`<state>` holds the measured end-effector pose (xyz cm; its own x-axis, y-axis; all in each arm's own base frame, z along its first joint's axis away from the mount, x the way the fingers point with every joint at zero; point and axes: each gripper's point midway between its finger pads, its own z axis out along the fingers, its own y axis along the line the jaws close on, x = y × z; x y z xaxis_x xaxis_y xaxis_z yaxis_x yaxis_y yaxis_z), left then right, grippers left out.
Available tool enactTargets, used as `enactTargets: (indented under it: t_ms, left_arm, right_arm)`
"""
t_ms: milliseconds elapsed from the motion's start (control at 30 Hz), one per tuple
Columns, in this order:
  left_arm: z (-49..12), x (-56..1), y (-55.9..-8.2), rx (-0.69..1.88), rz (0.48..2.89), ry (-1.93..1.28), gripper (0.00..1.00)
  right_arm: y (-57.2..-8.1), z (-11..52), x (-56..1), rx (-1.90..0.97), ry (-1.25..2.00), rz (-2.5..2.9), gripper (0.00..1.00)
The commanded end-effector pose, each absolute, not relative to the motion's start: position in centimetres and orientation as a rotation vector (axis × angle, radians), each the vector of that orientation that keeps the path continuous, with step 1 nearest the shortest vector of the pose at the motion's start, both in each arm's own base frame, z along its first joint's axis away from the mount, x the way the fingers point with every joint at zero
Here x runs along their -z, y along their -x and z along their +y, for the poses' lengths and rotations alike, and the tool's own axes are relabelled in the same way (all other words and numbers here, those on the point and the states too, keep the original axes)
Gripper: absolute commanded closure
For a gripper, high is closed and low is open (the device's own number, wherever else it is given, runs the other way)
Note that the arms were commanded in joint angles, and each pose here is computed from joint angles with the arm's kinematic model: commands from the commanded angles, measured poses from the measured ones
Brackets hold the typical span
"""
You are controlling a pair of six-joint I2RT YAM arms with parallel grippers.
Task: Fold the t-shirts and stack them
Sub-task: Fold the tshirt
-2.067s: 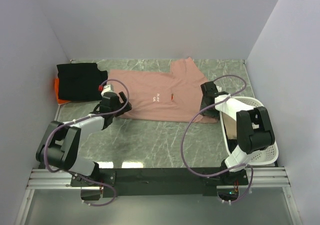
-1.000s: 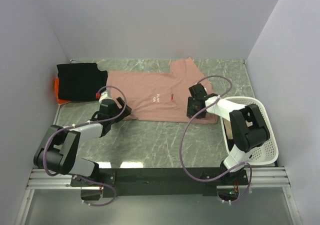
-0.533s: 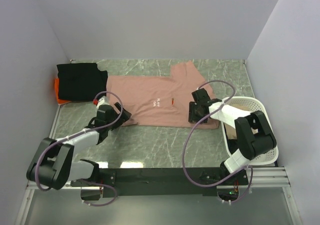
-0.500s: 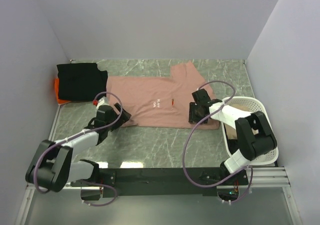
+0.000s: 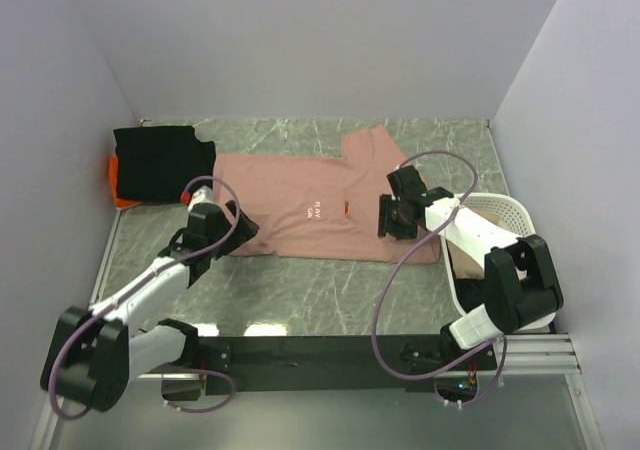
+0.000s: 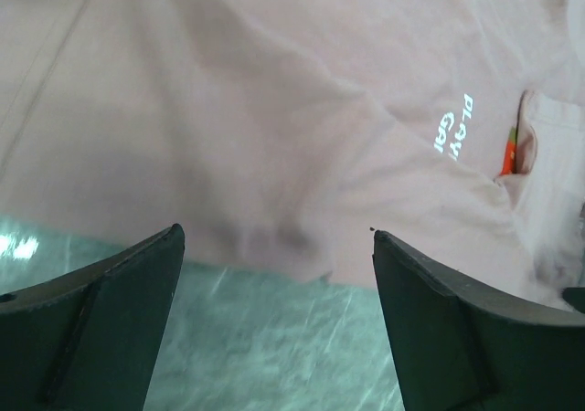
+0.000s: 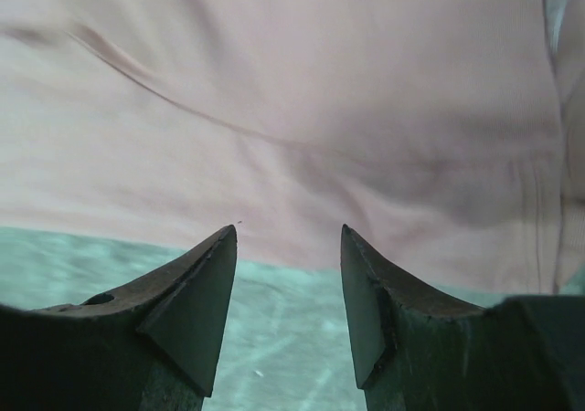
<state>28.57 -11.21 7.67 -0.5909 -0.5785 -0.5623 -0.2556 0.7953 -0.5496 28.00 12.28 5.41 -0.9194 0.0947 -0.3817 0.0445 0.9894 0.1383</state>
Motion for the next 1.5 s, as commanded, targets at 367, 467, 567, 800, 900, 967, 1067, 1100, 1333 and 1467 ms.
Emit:
enactTargets:
  t_ms: [367,467,567,800,900,967,1067,1100,1333,1467]
  left_arm:
    - [-12.9,-5.1,-33.4,0.508,2.243,0.541,0.11]
    - [-12.7,-4.3,-32.4,0.512,2.267,0.550,0.11]
    - [-12.8,-3.6,-31.1,0.532,2.291,0.555,0.11]
    - [-12.0,-1.8,-27.1,0.519,2.361,0.586,0.10]
    - [-11.5,-1.6,-25.9,0.511,2.365,0.617,0.10]
    - [-11.5,-1.6,-25.4,0.528,2.364,0.620,0.10]
    - [-11.2,-1.0,-24.1,0.528,2.376,0.642,0.09]
    - [-11.2,-1.0,-24.0,0.535,2.369,0.654,0.09]
    - [-10.9,-0.6,-21.1,0.561,2.388,0.701,0.08]
    - [-11.0,-0.7,-20.5,0.581,2.389,0.711,0.04]
  right_arm:
    - [-31.4,16.8,-2.3,-0.250,-0.043,2.749,0.47]
    - [-29.8,16.7,-0.9,-0.239,-0.028,2.790,0.48]
    - [-27.9,16.6,0.0,-0.240,-0.010,2.824,0.48]
    - [-23.5,15.7,0.7,-0.252,0.009,2.890,0.48]
    - [-22.1,16.0,0.7,-0.319,0.004,2.905,0.48]
    - [-21.4,16.3,0.6,-0.353,0.007,2.912,0.48]
    - [-20.3,15.9,0.8,-0.344,0.004,2.930,0.47]
    - [-19.8,15.6,1.0,-0.340,0.001,2.943,0.47]
    - [-17.7,15.9,0.9,-0.422,-0.008,2.966,0.47]
    - [-17.0,15.7,1.3,-0.419,-0.027,2.985,0.46]
